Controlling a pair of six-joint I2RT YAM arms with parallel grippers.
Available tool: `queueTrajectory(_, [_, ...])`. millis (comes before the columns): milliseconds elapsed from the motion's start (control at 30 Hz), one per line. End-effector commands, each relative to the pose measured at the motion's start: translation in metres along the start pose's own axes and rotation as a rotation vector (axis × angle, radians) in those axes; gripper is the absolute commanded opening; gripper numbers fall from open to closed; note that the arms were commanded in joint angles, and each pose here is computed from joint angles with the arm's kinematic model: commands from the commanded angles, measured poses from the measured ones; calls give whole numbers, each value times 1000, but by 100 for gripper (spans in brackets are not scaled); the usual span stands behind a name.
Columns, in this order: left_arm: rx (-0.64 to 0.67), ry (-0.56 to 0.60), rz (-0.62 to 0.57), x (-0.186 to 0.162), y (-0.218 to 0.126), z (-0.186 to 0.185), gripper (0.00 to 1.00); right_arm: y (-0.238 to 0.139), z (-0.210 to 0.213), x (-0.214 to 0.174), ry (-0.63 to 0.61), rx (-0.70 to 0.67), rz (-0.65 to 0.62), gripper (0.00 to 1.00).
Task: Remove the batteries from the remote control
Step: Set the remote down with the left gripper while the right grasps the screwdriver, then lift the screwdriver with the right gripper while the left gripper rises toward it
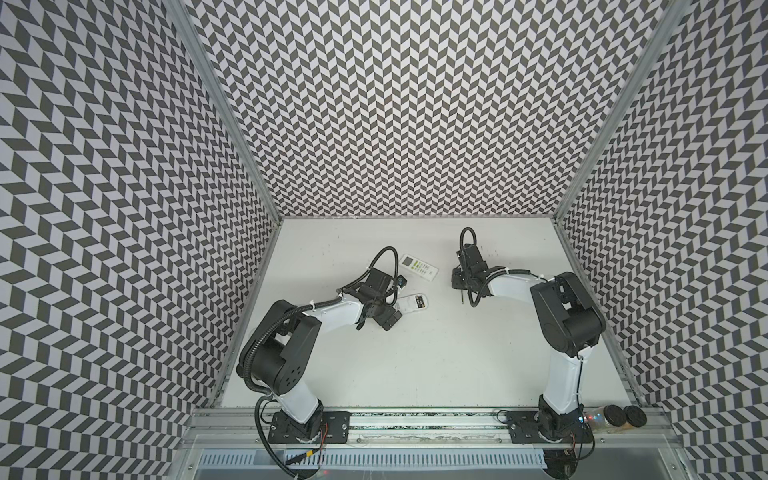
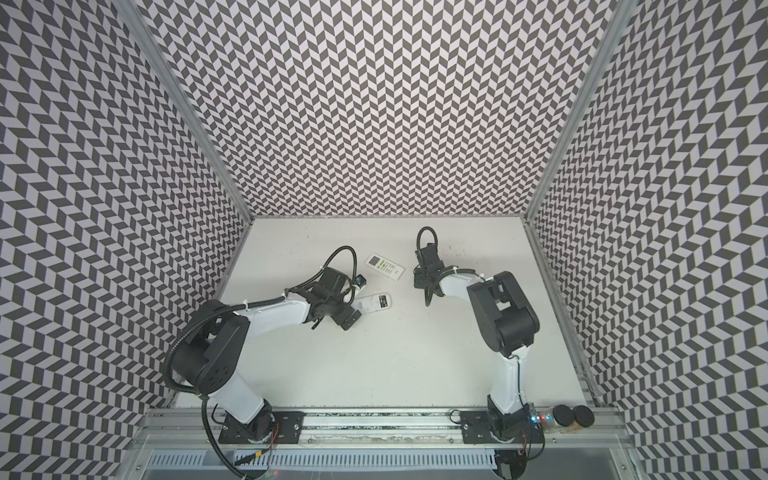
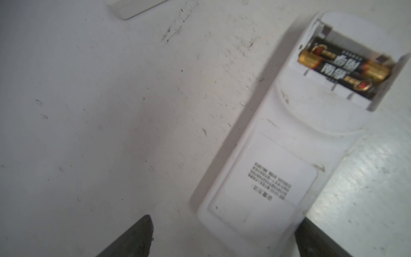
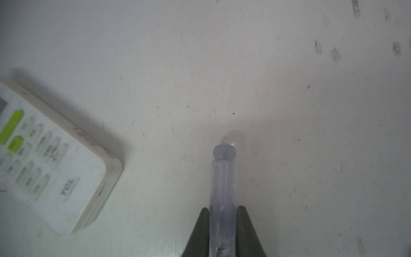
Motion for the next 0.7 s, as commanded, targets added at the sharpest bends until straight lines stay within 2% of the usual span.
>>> queueTrajectory(0, [51,24,43,-10,-3,5,100,2,-3,-1,11,-13,-10,15])
queueTrajectory(133, [19,24,41,-3,-7,6,100,-6,-3,8,37,4,-26,13])
queueTrajectory(300, [-21,-36,-48,39,-35,23,100,-20,-7,18,83,32,-67,10])
queueTrajectory(400, [17,-29,-121,70,-51,41,100,-33,-10,28,141,67,-88,10])
queueTrajectory(533, [72,21,-309,110,-74,59,100,-62,-13,47,246,163,-173,10])
queueTrajectory(667, [45,-28,-488,153,-102,76,100,-102,-17,68,384,324,-285,10])
Point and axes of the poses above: each gripper's point midway between its finger pads, its own y axis out along the fingers, its own z axis along the line the jaws close on, x = y × z, the point moved 9 cm from there along -y, back along the fingers, and after that the axes turned 7 degrees about y, right-handed, at the moved point
